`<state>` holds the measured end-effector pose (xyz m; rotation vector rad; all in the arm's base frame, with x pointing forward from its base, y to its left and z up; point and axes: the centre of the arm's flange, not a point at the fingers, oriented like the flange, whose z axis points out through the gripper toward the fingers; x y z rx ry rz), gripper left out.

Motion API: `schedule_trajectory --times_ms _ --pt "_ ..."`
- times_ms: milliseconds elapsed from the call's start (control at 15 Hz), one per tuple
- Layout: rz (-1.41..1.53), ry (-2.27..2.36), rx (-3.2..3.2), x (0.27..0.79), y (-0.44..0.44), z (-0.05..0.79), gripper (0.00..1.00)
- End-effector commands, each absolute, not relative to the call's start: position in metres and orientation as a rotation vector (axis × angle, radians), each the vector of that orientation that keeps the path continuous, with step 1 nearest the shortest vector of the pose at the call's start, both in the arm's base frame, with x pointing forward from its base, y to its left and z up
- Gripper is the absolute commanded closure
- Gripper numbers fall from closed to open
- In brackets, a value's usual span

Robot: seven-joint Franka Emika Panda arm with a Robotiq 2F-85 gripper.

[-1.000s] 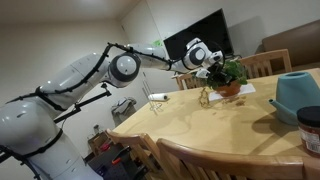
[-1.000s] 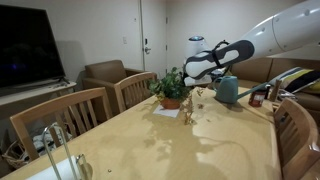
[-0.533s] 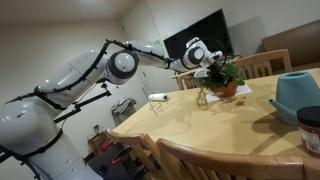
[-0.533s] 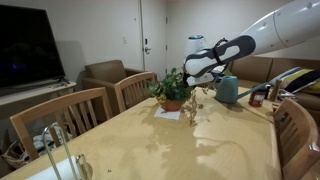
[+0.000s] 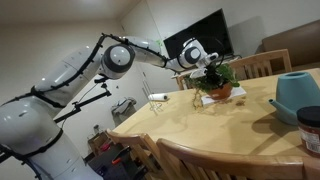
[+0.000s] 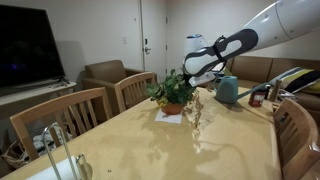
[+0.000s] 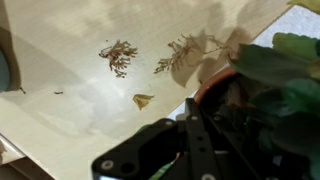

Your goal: Move the flower pot to the left

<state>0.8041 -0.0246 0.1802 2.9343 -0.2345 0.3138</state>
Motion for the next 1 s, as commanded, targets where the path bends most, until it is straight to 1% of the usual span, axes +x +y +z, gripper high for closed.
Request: schedule_trajectory --times_ms 0,533,933 --pt "0.126 -0.109 2.932 0.763 0.004 0.157 0.99" --pt "0.063 0.063 2.887 0.753 0.045 0.147 0.99" --pt "0.084 0.026 2.888 0.755 0.04 0.153 0.99"
